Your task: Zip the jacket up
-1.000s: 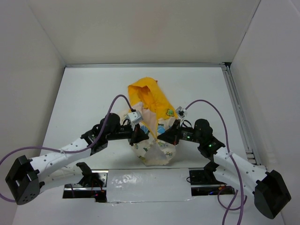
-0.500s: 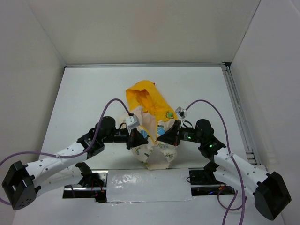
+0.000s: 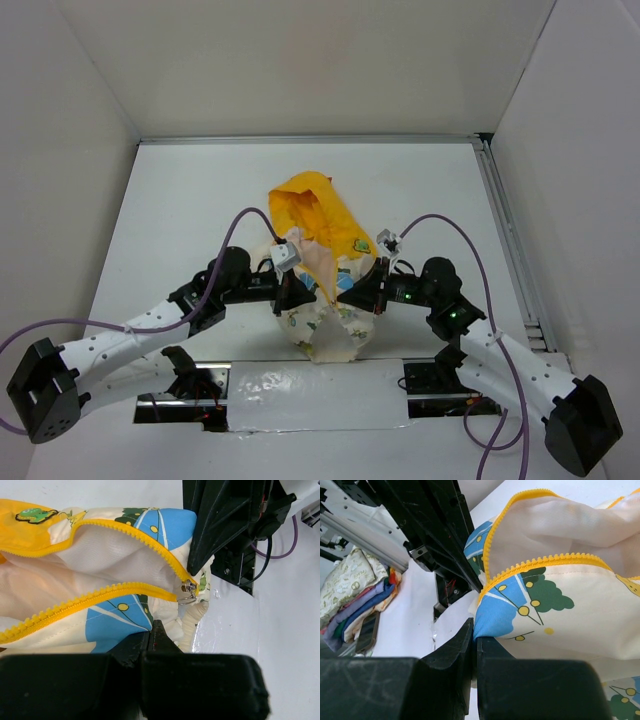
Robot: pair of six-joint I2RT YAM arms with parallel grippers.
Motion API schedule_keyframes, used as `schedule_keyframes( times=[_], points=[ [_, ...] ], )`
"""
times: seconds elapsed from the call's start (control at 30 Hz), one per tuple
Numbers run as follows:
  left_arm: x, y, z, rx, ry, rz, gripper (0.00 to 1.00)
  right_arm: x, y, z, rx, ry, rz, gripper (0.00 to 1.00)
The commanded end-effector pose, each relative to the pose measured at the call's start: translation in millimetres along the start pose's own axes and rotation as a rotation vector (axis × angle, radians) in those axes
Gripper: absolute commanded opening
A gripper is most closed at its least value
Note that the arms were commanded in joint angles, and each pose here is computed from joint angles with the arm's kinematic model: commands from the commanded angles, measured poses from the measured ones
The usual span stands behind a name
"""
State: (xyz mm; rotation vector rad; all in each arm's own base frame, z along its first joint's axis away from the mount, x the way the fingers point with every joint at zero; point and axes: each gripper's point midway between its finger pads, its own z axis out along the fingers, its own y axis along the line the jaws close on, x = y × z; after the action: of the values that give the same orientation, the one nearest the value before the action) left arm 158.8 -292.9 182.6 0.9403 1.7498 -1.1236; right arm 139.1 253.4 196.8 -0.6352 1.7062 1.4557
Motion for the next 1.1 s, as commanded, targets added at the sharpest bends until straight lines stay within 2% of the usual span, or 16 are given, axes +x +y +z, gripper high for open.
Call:
schedule_keyframes(
  times=[0.0, 1.07],
  points=[
    [-35.8, -4.5, 1.7, 0.014, -0.090, 0.068, 0.00, -9.1, 7.4, 0.0, -0.029, -0.018, -0.047, 0.00],
    [-47.4, -6.5, -3.5, 0.000, -0.111, 0.076, 0.00, -4.0, -4.9, -0.8, 0.027, -0.028, -0.018, 0.00]
  ],
)
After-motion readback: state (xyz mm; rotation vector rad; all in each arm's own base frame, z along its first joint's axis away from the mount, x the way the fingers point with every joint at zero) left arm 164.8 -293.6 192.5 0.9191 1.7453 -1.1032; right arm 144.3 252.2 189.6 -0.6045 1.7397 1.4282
